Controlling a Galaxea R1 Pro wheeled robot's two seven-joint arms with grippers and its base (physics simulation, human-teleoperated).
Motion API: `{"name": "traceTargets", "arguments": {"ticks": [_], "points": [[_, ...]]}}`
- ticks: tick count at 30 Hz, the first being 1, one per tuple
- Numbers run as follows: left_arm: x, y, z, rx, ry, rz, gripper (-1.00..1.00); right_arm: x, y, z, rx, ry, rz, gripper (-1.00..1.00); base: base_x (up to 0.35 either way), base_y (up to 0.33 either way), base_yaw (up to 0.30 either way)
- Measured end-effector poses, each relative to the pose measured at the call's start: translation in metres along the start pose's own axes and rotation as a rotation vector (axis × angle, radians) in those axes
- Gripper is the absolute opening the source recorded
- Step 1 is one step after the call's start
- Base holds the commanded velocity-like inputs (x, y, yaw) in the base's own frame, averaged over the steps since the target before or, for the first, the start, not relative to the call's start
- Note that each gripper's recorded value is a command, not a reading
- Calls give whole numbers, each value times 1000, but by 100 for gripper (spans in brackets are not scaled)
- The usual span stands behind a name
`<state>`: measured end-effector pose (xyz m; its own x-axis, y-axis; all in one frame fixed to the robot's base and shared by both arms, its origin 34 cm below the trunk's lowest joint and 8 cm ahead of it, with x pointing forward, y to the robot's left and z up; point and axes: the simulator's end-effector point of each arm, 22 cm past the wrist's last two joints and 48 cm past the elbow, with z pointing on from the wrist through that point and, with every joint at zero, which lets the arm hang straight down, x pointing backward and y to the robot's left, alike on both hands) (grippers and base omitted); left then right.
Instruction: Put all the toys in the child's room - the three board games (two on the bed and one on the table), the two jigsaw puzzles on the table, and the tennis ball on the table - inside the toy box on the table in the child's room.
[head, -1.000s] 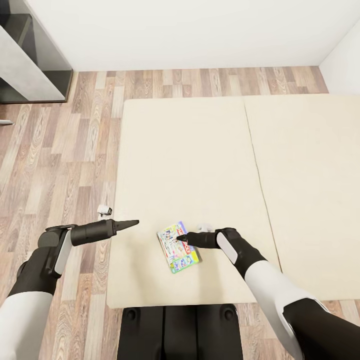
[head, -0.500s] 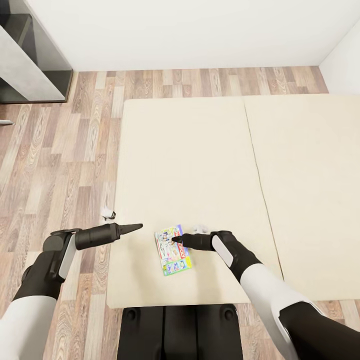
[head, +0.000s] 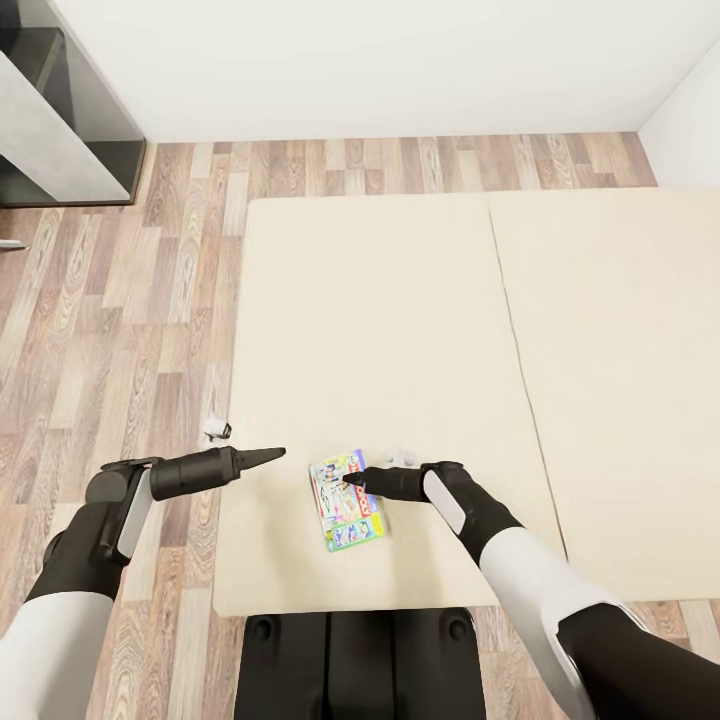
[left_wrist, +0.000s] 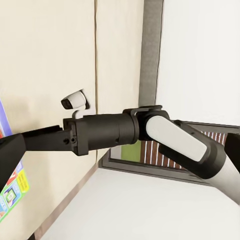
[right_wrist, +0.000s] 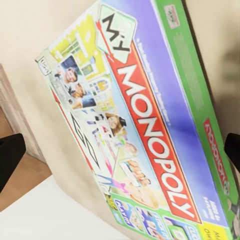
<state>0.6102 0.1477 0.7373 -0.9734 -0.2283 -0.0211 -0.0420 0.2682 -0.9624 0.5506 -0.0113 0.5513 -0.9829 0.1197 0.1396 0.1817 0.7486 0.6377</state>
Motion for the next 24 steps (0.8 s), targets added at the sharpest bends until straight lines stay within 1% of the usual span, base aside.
{"name": "traceTargets", "arguments": {"ticks": [24], "points": [[0, 0, 0, 0, 0, 0, 100, 0, 1, 0, -3, 1, 0, 100, 0, 0, 0]]}}
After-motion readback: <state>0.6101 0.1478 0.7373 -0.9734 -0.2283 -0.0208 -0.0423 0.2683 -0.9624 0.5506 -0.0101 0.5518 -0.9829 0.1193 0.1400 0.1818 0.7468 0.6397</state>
